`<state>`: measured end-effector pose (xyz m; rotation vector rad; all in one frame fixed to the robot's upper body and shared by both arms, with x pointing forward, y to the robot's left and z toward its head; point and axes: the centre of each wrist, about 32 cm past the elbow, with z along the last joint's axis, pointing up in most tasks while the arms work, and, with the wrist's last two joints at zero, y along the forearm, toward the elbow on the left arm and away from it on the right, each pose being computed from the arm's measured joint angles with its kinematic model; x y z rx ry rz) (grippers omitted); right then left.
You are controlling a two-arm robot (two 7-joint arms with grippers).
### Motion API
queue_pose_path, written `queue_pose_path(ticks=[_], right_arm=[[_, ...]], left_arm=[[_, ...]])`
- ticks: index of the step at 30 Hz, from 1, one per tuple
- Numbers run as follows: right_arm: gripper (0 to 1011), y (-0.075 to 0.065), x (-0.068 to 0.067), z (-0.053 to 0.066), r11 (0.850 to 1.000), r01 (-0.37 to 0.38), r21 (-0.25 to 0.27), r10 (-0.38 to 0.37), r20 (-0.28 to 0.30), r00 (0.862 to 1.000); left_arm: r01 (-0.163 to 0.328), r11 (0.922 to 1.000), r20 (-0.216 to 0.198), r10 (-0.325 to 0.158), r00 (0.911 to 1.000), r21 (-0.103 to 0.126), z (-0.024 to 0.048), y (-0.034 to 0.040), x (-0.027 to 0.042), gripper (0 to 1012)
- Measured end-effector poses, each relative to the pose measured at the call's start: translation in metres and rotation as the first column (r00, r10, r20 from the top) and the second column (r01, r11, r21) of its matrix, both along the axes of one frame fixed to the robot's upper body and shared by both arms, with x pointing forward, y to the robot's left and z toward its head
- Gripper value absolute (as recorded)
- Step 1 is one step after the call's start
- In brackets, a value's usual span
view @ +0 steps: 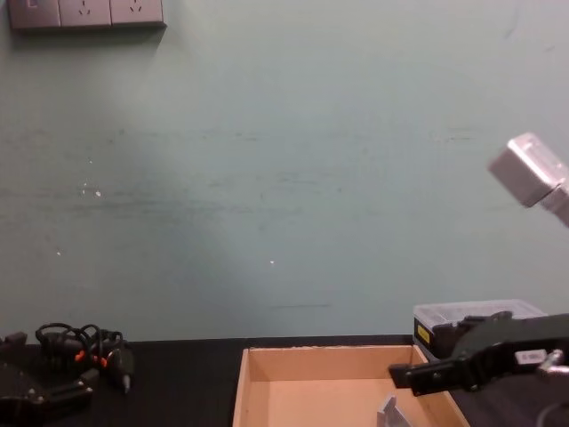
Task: Use one hand to pick up the angle iron from the table and place it into the box.
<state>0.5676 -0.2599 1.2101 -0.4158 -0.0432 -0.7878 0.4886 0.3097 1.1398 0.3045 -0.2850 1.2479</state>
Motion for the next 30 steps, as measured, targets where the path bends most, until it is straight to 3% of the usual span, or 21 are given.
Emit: queue_pose_path(ticks=[9,12,15,23,30], right_arm=[[1000,-0.02,-0.026,0.025,0.997,-0.074,-0.037,0.076,0.058,0.995],[1000,-0.029,-0.038,0.038,0.988,-0.133,-0.082,0.138,0.07,0.988],[1000,-0.034,-0.044,0.044,0.98,-0.166,-0.111,0.174,0.065,0.983],[1000,-0.048,-0.058,0.055,0.936,-0.298,-0.189,0.3,-0.017,0.954],[1000,-0.057,-0.061,0.056,0.879,-0.411,-0.241,0.386,-0.144,0.911]], left_arm=[[0.0,1.0,0.0,0.0,1.0,0.0,0.0,0.0,0.0,1000],[0.0,1.0,0.0,0.0,1.0,0.0,0.0,0.0,0.0,1000],[0.0,1.0,0.0,0.0,1.0,0.0,0.0,0.0,0.0,1000],[0.0,1.0,0.0,0.0,1.0,0.0,0.0,0.0,0.0,1000],[0.0,1.0,0.0,0.0,1.0,0.0,0.0,0.0,0.0,1000]])
